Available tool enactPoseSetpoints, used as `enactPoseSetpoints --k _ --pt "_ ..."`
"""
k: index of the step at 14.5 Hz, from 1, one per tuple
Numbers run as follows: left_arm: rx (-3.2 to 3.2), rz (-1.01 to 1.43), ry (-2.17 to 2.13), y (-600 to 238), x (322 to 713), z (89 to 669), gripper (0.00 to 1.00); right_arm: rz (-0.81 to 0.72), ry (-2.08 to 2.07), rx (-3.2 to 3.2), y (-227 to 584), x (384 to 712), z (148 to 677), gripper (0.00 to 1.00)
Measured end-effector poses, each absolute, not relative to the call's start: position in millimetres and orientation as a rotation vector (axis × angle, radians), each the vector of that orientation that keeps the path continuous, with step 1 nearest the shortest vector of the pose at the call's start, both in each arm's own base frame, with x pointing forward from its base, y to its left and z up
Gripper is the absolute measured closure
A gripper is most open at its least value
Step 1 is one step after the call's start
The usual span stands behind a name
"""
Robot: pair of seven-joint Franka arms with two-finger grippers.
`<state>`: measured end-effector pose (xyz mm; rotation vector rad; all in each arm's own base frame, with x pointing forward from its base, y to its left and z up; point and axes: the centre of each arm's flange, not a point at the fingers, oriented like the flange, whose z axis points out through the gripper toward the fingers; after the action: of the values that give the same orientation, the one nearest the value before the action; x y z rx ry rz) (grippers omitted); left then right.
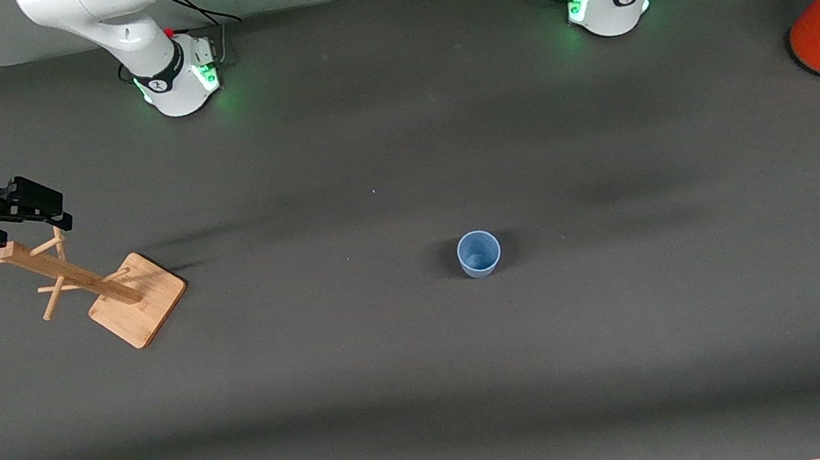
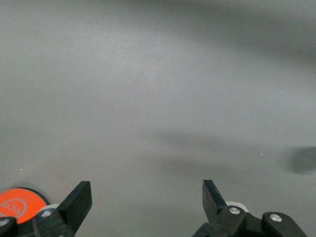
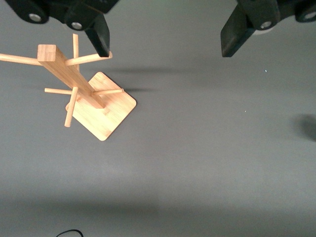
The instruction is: Rotate and upright cup with both arms
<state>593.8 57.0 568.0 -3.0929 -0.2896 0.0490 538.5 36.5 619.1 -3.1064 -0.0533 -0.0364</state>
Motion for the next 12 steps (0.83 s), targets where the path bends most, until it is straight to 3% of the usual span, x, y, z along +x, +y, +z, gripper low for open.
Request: enactPoseSetpoints --k 12 --pt "-3.093 0.097 -0.248 41 592 567 0.0 -0.068 -0.043 -3.104 33 548 627 0.0"
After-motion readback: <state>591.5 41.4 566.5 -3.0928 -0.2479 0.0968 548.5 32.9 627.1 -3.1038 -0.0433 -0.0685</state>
